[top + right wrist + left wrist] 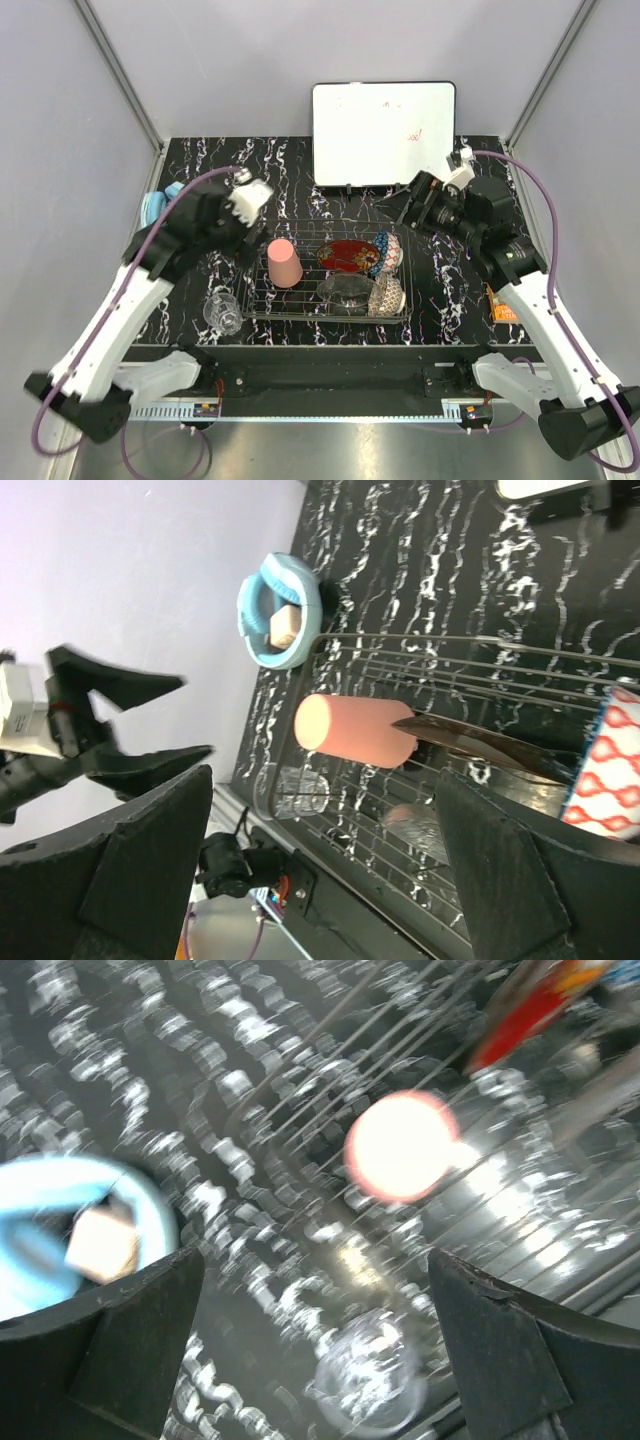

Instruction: Load the mixed dishes into the dish rack

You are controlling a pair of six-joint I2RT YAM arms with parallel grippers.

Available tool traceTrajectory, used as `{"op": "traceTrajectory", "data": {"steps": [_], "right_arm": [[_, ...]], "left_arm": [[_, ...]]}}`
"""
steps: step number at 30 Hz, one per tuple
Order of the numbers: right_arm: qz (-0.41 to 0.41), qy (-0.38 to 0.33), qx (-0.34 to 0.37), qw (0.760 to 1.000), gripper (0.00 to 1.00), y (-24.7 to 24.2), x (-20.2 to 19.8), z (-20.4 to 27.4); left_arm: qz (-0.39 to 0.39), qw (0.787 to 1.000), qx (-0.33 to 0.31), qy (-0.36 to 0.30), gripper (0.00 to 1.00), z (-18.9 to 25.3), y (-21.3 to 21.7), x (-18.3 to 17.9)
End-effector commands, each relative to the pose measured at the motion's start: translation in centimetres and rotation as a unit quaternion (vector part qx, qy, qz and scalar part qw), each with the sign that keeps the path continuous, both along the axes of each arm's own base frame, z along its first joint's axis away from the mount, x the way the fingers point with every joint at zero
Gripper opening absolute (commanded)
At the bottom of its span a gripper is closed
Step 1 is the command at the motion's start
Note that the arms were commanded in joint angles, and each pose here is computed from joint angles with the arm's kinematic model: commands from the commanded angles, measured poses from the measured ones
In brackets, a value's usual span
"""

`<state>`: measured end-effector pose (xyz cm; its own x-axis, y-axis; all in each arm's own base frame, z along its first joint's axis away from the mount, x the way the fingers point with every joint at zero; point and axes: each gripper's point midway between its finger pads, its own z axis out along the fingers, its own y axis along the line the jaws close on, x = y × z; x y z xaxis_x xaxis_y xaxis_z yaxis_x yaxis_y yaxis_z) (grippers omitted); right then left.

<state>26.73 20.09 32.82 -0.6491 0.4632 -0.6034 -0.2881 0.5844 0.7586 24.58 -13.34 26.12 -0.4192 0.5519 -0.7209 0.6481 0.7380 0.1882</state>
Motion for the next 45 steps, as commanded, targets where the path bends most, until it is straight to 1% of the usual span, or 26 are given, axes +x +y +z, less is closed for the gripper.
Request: {"op": "traceTrajectory", "data": {"steps": [1,3,4,5,6,8,10,15,22,26,29,30,33,34,36,37,39,40,42,43,45], "right_arm": [[-0.026,-0.041,-0.025,0.999,1.00,-1.4,-0.2,1.5],[-0.022,-0.038,-0.026,0.999,1.00,-1.2,-0.2,1.3],[-0.020,-0.033,-0.028,0.999,1.00,-1.1,-0.1,1.0],[-0.017,-0.031,-0.029,0.999,1.00,-1.0,0.0,0.8],[-0.015,-0.029,-0.030,0.999,1.00,-0.9,0.0,0.7],[-0.008,-0.023,-0.032,0.999,1.00,-0.4,0.0,0.3],[-0.009,-0.022,-0.036,0.999,1.00,-0.2,0.1,0.0],[-0.010,-0.016,-0.039,0.999,0.99,0.0,0.1,-0.5],[-0.010,-0.010,-0.042,0.999,1.00,0.1,0.2,-1.0],[-0.011,-0.006,-0.044,0.999,1.00,0.0,0.3,-1.3],[-0.012,-0.003,-0.046,0.999,1.00,0.1,0.5,-1.5],[-0.012,-0.002,-0.045,0.999,0.99,0.1,0.6,-1.5],[-0.009,0.001,-0.045,0.999,0.95,0.3,0.6,-1.7],[-0.008,0.001,-0.044,0.999,0.94,0.3,0.7,-1.7],[-0.005,0.004,-0.044,0.999,0.92,0.4,0.6,-1.8],[-0.003,0.005,-0.043,0.999,0.91,0.5,0.6,-1.9],[-0.003,0.005,-0.044,0.999,0.90,0.5,0.6,-1.9],[-0.001,0.005,-0.044,0.999,0.90,0.5,0.5,-1.9],[0.001,0.001,-0.046,0.999,0.91,0.6,0.6,-1.7],[0.005,0.000,-0.044,0.999,0.94,0.7,0.5,-1.6],[0.018,-0.008,-0.047,0.999,0.96,1.3,0.3,-1.1]], "left_arm": [[0.038,0.997,0.072,0.006,0.98,-3.8,6.9,-1.7],[0.039,0.994,0.096,0.012,0.97,-5.4,8.8,-2.8],[0.050,0.993,0.106,0.036,0.95,-7.3,10.0,-3.4],[0.047,0.992,0.116,0.036,0.94,-7.9,10.6,-3.9],[0.048,0.990,0.123,0.054,0.93,-9.3,11.1,-4.4],[0.048,0.990,0.122,0.057,0.79,-10.1,11.8,-4.7],[0.045,0.991,0.106,0.070,0.71,-11.2,11.9,-5.0],[0.044,0.989,0.101,0.099,0.71,-12.7,12.3,-5.3],[0.011,0.983,0.093,0.159,0.72,-15.7,11.7,-6.2],[-0.004,0.977,0.097,0.190,0.72,-17.1,11.6,-6.8],[-0.011,0.975,0.099,0.200,0.70,-17.8,11.6,-6.7],[-0.010,0.974,0.102,0.202,0.65,-18.0,11.7,-6.6],[-0.021,0.972,0.096,0.211,0.56,-18.8,11.4,-6.3],[-0.035,0.971,0.097,0.214,0.50,-19.1,11.2,-6.4],[-0.044,0.972,0.084,0.216,0.42,-19.3,10.7,-6.3],[-0.044,0.972,0.081,0.214,0.30,-19.2,10.6,-6.1],[-0.037,0.972,0.079,0.219,0.15,-19.3,10.6,-5.7],[-0.034,0.972,0.078,0.221,0.00,-19.3,10.6,-5.6],[-0.032,0.972,0.079,0.217,0.00,-19.0,10.7,-5.4],[-0.034,0.975,0.077,0.208,0.00,-18.5,10.7,-5.1],[-0.036,0.982,0.071,0.174,0.00,-17.0,10.5,-4.4]]}}
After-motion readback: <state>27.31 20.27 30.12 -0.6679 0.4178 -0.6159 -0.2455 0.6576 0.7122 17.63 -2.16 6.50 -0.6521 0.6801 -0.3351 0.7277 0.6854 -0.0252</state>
